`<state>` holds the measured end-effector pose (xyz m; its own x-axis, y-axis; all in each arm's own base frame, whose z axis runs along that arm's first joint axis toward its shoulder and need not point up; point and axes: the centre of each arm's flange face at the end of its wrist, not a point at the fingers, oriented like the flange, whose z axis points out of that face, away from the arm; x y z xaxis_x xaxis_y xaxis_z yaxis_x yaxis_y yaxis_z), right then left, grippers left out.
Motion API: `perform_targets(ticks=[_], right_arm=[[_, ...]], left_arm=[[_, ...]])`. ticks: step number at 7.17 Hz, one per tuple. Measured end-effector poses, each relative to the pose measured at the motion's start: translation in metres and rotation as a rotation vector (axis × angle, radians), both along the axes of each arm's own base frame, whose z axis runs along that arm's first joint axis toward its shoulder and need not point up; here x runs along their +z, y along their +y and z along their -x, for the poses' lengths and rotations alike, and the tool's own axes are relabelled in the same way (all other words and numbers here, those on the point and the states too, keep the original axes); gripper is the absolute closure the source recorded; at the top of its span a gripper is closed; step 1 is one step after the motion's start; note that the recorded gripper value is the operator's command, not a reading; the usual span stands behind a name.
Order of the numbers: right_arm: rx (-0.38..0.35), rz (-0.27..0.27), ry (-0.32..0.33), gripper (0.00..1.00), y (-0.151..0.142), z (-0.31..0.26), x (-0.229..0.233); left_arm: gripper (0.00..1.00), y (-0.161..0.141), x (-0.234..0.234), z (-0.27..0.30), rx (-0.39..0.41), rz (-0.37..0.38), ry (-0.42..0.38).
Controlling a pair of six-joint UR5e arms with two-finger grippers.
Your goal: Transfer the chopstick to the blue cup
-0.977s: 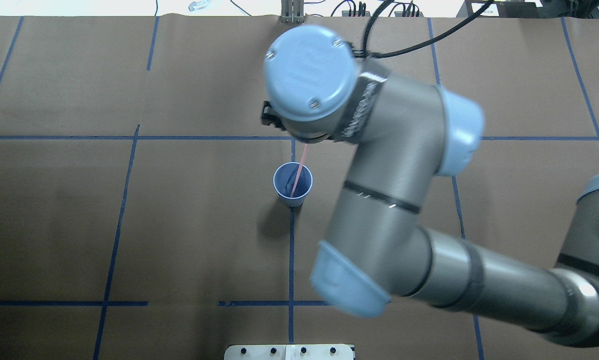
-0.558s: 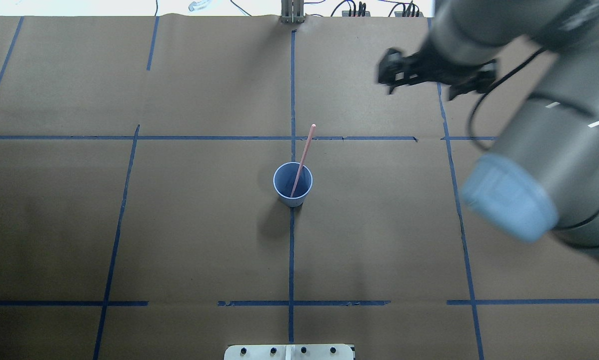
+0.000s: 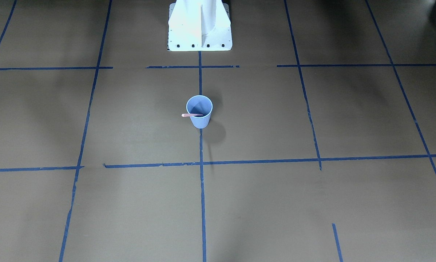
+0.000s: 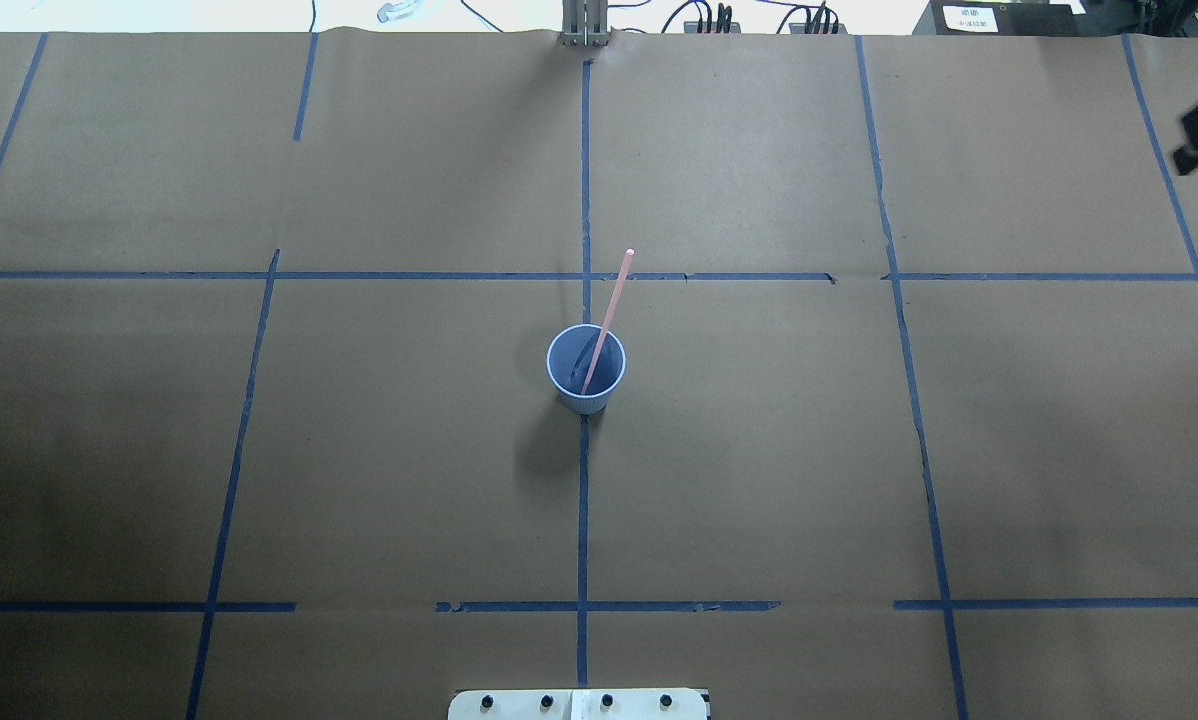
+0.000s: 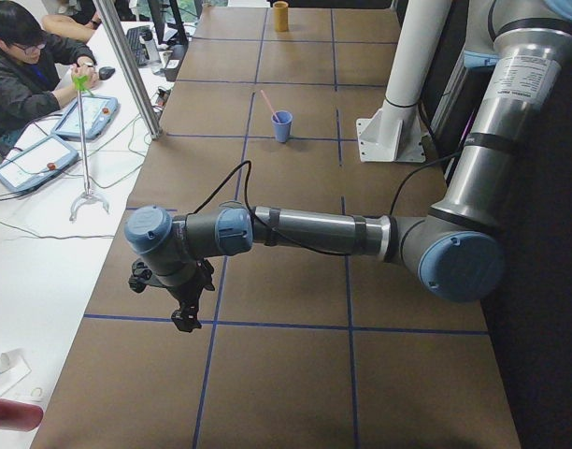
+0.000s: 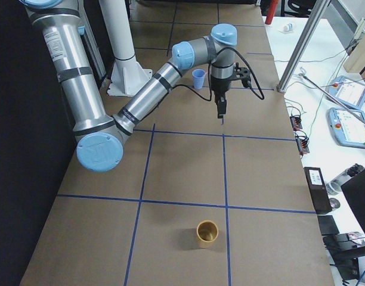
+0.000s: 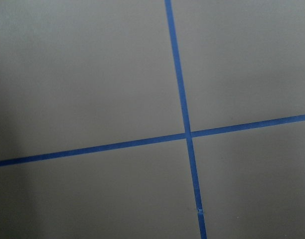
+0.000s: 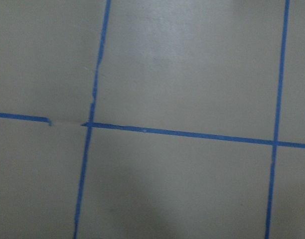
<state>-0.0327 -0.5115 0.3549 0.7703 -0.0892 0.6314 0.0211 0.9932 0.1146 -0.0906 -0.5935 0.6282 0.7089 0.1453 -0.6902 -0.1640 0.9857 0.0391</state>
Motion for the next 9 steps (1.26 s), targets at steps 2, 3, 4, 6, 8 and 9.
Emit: perform_targets(ticks=[2, 3, 4, 6, 8, 9], right_arm=[[0.010, 0.010, -0.085, 0.00, 0.002, -0.063, 0.114], [0.031, 0.006, -0.132, 0.00, 0.008, -0.085, 0.170], [0.047, 0.006, -0.147, 0.00, 0.018, -0.096, 0.214], [0.063, 0.031, -0.130, 0.00, 0.043, -0.104, 0.261], [0.067, 0.062, -0.123, 0.00, 0.057, -0.104, 0.280], [0.068, 0.073, -0.123, 0.00, 0.059, -0.104, 0.285]], left_arm=[[0.00, 0.001, 0.002, 0.000, -0.002, -0.009, 0.004], [0.00, 0.002, 0.005, 0.000, -0.001, -0.007, 0.004], [0.00, 0.006, 0.011, -0.001, -0.001, 0.002, 0.004], [0.00, 0.024, 0.033, -0.001, -0.001, 0.029, 0.007], [0.00, 0.036, 0.047, -0.002, -0.002, 0.033, 0.008], [0.00, 0.038, 0.049, -0.002, -0.003, 0.034, 0.008]])
